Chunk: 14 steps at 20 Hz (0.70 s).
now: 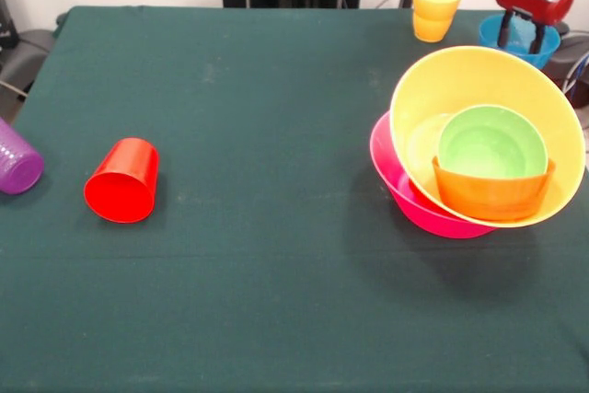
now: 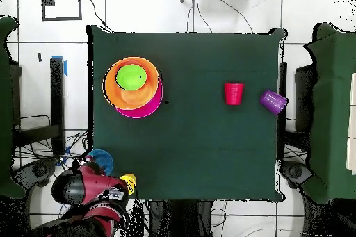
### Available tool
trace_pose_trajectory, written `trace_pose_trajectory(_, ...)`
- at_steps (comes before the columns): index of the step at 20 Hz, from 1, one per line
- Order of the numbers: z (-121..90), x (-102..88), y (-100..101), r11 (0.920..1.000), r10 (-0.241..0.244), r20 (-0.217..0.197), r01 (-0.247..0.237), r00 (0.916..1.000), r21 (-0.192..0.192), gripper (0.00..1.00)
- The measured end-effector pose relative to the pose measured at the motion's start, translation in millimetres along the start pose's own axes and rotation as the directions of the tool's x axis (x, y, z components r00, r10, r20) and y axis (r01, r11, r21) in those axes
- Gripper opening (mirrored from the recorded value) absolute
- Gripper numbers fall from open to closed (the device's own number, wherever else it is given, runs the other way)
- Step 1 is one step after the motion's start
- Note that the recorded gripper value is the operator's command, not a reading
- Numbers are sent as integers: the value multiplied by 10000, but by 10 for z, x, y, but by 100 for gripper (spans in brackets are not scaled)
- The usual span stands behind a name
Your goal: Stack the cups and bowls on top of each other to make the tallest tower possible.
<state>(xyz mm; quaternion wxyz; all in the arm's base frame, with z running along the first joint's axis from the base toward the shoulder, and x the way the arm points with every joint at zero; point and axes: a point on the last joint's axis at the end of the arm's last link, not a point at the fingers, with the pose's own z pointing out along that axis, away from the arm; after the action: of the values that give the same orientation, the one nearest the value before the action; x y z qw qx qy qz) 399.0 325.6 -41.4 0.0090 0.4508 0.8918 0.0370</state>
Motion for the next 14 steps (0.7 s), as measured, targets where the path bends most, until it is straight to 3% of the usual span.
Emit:
trace_pose_trajectory(3, -43, -132, 1, 9999, -39, 10, 40, 10000, -115, 100)
trace_pose_trajectory(4, -88, -294, -5, 9997, -67, 33, 67, 10000, -239, 100)
trace_pose_trajectory(8, -158, -603, -38, 9991, -43, 107, 47, 9999, -430, 100)
trace_pose_trajectory(14, -188, -975, -188, 9989, -48, 210, 58, 9998, -459, 100)
